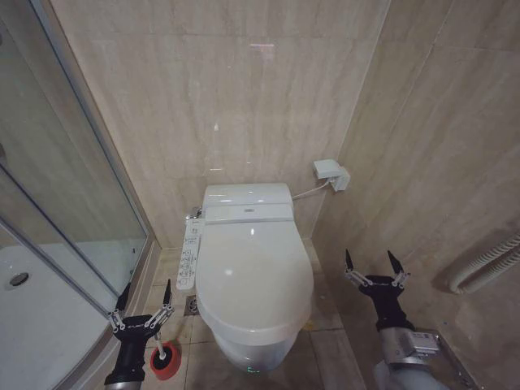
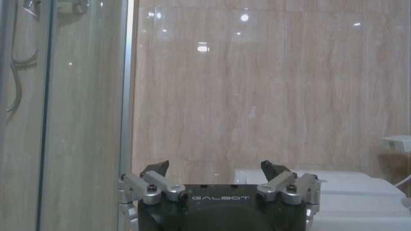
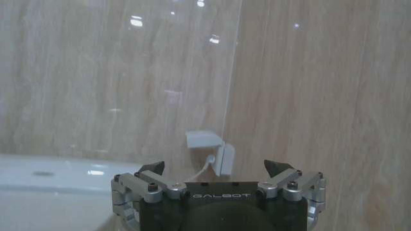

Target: Open the toilet lid, clean the toilet bowl with a toilet brush, close the toilet lid, and flush.

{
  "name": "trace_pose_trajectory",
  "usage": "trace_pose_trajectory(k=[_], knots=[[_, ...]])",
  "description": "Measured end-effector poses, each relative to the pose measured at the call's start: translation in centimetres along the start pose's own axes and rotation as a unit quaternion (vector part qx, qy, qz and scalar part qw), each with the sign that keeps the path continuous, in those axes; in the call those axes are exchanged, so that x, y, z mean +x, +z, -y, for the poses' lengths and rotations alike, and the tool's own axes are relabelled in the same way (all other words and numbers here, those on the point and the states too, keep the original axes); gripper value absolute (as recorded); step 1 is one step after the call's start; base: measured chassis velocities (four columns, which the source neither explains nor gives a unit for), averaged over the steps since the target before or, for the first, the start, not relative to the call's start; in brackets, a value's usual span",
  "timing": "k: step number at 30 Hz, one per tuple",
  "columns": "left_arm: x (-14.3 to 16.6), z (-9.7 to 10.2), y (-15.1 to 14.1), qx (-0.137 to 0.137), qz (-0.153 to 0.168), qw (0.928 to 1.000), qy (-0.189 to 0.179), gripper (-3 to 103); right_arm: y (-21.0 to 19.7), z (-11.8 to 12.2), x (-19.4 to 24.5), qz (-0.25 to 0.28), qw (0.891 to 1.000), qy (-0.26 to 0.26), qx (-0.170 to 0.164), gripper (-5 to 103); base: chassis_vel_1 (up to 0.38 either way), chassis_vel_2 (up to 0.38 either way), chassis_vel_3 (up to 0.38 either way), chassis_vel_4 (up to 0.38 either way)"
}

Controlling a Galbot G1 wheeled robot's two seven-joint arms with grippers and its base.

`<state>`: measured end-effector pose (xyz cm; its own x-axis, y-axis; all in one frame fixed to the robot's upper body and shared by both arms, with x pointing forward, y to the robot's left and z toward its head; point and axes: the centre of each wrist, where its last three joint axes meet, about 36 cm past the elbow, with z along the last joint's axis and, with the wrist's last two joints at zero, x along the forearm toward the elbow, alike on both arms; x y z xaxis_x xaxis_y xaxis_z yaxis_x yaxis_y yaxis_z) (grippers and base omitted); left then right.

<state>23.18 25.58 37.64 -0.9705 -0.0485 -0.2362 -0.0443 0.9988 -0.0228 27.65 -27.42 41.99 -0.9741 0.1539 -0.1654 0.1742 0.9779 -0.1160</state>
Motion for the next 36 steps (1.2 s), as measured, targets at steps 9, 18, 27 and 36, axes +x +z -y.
trace_pose_trajectory(k=[9,18,27,36], knots=[[0.0,0.0,0.0,0.0,0.0,1.0,0.0,97,2.0,-1.4,-2.2,0.003,1.0,-0.009,-0.021,100,0.0,0.0,0.0,0.0],[0.0,0.0,0.0,0.0,0.0,1.0,0.0,97,1.6,-1.1,-2.6,0.014,0.999,-0.014,-0.036,100,0.0,0.0,0.0,0.0],[0.0,0.0,0.0,0.0,0.0,1.0,0.0,97,1.1,-1.4,-2.6,0.018,0.999,-0.02,-0.045,100,0.0,0.0,0.0,0.0],[0.0,0.0,0.0,0.0,0.0,1.0,0.0,97,1.2,-1.5,-2.5,0.015,0.999,-0.02,-0.046,100,0.0,0.0,0.0,0.0]])
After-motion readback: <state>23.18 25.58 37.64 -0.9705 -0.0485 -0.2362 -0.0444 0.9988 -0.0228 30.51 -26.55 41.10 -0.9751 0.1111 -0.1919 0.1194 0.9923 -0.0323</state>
